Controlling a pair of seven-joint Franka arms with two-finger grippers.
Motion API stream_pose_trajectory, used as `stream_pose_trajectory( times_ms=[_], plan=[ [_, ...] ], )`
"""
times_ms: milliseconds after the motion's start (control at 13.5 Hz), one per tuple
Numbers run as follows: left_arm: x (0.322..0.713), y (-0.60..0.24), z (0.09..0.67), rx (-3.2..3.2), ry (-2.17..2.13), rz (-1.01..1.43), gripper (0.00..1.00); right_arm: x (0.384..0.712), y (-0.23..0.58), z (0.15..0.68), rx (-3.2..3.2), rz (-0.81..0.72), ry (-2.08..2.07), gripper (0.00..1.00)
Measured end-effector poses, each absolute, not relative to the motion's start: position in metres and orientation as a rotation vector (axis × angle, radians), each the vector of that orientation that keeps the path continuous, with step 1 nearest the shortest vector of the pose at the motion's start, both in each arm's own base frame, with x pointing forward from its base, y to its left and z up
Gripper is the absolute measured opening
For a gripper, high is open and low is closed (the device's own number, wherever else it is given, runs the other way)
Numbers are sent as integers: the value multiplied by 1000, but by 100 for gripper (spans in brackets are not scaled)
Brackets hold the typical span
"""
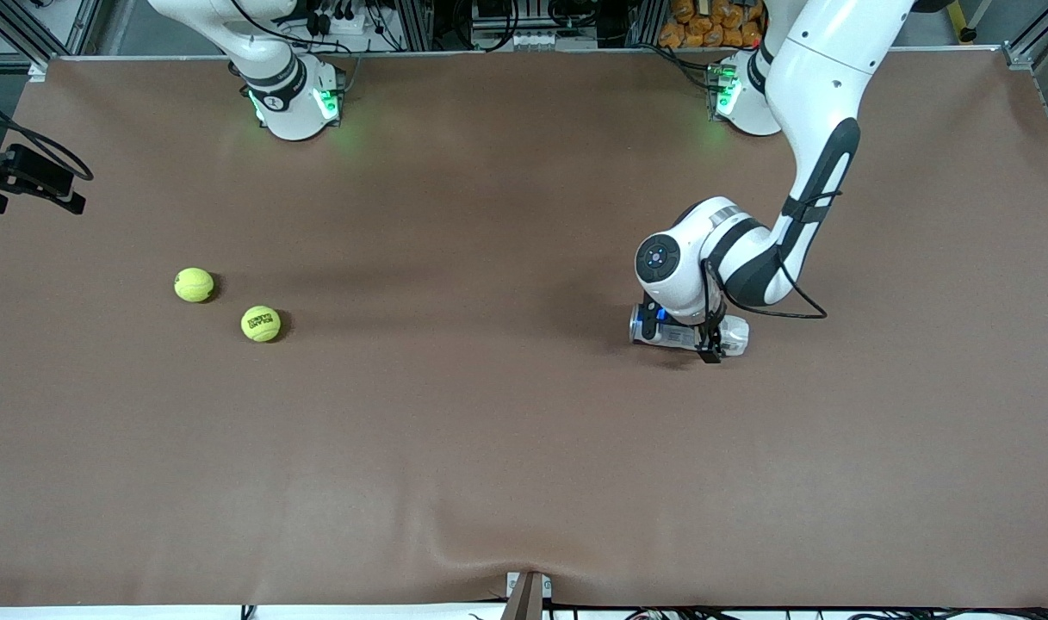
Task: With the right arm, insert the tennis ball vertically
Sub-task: 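Lift the can with the left gripper and stand it upright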
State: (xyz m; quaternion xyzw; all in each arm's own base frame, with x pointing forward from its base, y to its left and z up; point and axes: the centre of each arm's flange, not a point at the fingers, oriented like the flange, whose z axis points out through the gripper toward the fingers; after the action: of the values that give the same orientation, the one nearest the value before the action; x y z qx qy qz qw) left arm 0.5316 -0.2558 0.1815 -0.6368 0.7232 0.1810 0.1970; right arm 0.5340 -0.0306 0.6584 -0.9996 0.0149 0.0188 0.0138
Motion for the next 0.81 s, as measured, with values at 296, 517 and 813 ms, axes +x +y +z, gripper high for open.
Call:
stream_pose_trajectory(
  times_ms=[296,517,813],
  plan=[
    [532,-257,181,-1785,2016,496,83,534,-31,658,-3113,58,46,100],
    [534,-258,182,-1788,2016,479,83,534,-31,658,-3113,58,47,100],
    [535,-260,184,-1788,2016,473,78,534,-31,658,-3113,58,47,100]
  ],
)
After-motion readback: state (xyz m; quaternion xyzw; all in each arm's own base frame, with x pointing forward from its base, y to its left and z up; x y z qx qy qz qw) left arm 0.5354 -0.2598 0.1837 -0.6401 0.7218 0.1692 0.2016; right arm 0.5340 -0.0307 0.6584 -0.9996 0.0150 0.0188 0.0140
